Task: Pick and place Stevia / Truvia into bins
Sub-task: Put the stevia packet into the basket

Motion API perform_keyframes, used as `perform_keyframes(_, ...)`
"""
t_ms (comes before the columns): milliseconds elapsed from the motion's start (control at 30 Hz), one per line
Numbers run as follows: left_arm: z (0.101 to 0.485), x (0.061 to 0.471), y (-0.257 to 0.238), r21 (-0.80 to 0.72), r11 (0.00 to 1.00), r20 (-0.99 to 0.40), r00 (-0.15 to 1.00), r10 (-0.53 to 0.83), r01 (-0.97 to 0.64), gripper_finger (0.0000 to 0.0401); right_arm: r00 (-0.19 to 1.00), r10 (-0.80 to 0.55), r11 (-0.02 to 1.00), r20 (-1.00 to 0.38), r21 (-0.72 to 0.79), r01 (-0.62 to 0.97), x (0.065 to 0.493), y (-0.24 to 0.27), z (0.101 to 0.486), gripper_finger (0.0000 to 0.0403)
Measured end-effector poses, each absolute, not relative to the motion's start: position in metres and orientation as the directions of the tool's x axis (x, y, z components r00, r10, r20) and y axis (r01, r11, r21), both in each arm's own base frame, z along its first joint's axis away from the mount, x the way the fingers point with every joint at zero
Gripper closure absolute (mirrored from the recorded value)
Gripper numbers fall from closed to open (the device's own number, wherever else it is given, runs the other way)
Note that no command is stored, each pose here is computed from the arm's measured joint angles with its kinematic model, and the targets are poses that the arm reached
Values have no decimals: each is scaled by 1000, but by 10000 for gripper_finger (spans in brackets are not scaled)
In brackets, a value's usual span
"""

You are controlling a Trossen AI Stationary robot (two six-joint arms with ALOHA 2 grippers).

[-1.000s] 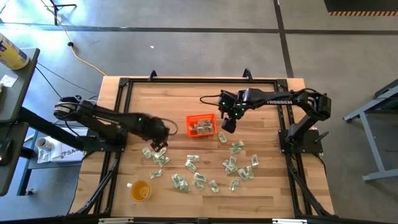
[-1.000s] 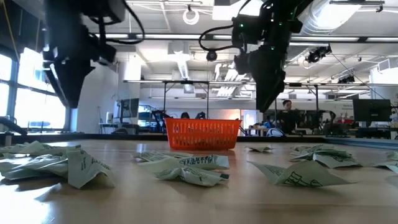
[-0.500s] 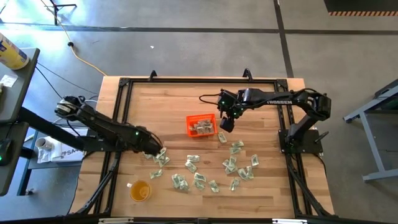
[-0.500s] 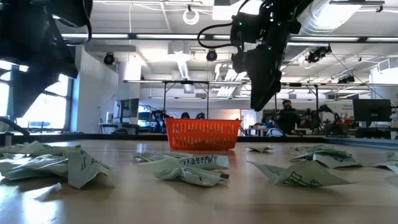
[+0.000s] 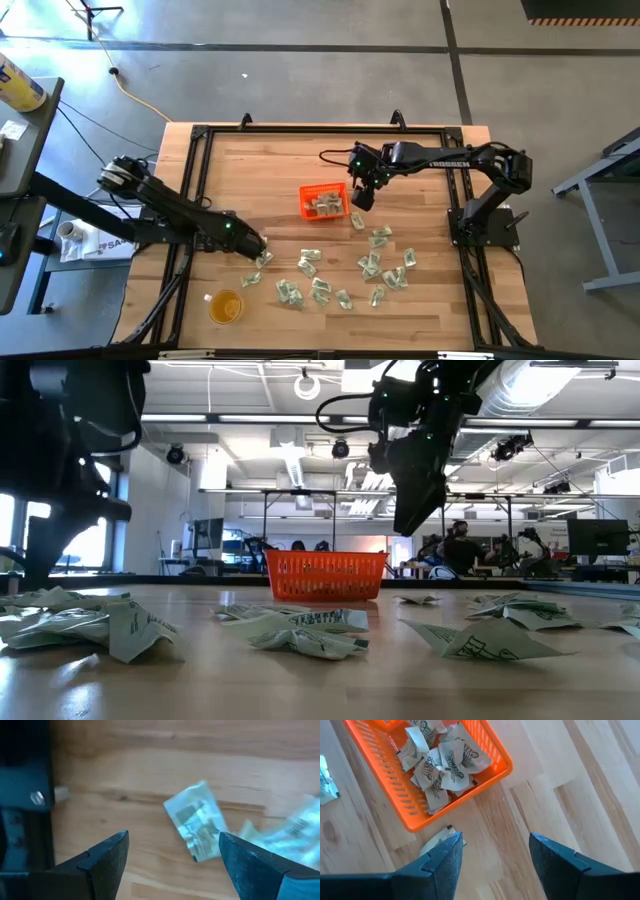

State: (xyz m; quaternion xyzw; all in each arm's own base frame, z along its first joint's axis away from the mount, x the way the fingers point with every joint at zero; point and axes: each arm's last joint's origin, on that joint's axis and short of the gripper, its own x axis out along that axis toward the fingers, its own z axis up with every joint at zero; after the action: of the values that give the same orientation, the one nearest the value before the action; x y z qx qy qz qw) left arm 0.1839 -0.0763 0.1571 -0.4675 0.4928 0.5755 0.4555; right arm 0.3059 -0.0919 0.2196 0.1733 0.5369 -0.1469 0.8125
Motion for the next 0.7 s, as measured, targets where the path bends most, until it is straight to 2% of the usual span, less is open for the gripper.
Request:
perform_keyframes(67, 155, 182, -76, 156, -128, -985, -164, 53, -979, 57, 377, -51, 896, -925, 124, 426, 306, -92, 219, 182)
perform_keyframes(200, 153, 183, -76, 146, -114, -987, -153, 55, -983, 57, 377, -52, 896, -925, 124, 426, 306, -92, 219, 182)
perform_keyframes(300, 153, 186, -77, 103, -127, -992, -112, 65, -986, 57, 379, -54, 898, -924, 122, 423, 306, -92, 220, 182)
perform_keyframes(433, 153, 188, -75, 54, -178, -990, -76, 119, -983, 57, 383, -55, 899, -922, 122, 422, 306, -92, 220, 182)
perform_keyframes(600, 153, 189, -73, 11, -171, -979, -45, 199, -985, 57, 383, -55, 899, -922, 121, 421, 306, -92, 220, 183)
perform_keyframes(700, 153, 189, -73, 15, -186, -981, -51, 188, -982, 57, 383, -55, 899, -922, 121, 421, 306, -92, 220, 182)
